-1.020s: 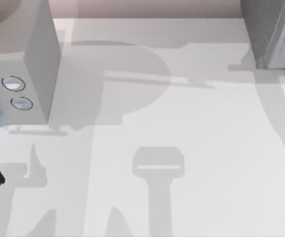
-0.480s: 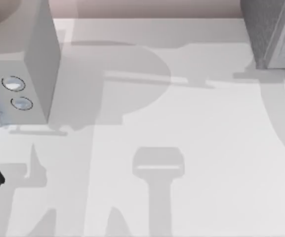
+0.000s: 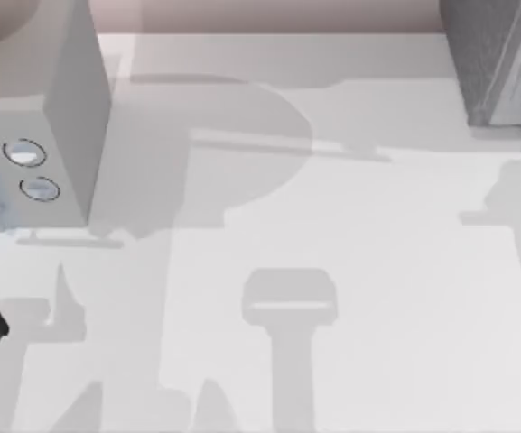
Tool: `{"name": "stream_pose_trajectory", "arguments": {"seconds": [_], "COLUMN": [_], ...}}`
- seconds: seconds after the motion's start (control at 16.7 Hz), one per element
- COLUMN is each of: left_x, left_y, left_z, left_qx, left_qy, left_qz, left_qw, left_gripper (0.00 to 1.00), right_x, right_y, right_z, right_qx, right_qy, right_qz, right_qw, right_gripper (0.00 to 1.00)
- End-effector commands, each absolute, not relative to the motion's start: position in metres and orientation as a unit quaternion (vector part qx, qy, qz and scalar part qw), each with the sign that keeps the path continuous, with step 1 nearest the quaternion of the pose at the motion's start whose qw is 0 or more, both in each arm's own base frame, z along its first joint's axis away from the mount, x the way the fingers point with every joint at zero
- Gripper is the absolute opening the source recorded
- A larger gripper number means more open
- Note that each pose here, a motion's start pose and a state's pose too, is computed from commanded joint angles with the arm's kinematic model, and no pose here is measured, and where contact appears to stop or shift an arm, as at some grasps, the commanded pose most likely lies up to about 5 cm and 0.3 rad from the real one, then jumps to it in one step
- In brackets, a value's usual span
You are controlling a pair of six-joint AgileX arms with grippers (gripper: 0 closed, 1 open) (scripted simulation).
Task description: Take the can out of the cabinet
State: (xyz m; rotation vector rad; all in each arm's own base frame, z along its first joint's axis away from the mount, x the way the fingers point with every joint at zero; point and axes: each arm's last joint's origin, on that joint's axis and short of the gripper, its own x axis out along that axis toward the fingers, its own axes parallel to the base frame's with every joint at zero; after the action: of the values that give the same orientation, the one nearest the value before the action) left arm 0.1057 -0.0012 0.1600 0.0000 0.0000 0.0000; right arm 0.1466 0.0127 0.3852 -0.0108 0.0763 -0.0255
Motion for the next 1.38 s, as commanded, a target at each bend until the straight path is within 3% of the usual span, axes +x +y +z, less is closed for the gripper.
{"name": "stream_pose_trajectory", "arguments": {"seconds": [0.3,0.6,1.08,1.38], "left_x": [0.106,0.106,0.106,0.106], "left_y": [-0.001,-0.001,-0.001,-0.001], "left_z": [0.160,0.160,0.160,0.160], "left_qx": [0.000,0.000,0.000,0.000], "left_qy": [0.000,0.000,0.000,0.000], "left_qz": [0.000,0.000,0.000,0.000], "left_qw": [1.000,1.000,1.000,1.000], "left_gripper": [1.00,1.00,1.00,1.00], "right_x": [0.117,0.106,0.106,0.110], "right_y": [0.003,0.000,-0.001,-0.002], "right_z": [0.252,0.177,0.159,0.175], "right_qx": [-0.003,0.000,0.001,0.002], "right_qy": [0.054,0.014,0.005,-0.009], "right_qz": [-0.007,-0.002,0.001,0.012], "right_qw": [0.999,1.000,1.000,1.000], "right_gripper": [0.00,0.00,0.00,0.00]}}
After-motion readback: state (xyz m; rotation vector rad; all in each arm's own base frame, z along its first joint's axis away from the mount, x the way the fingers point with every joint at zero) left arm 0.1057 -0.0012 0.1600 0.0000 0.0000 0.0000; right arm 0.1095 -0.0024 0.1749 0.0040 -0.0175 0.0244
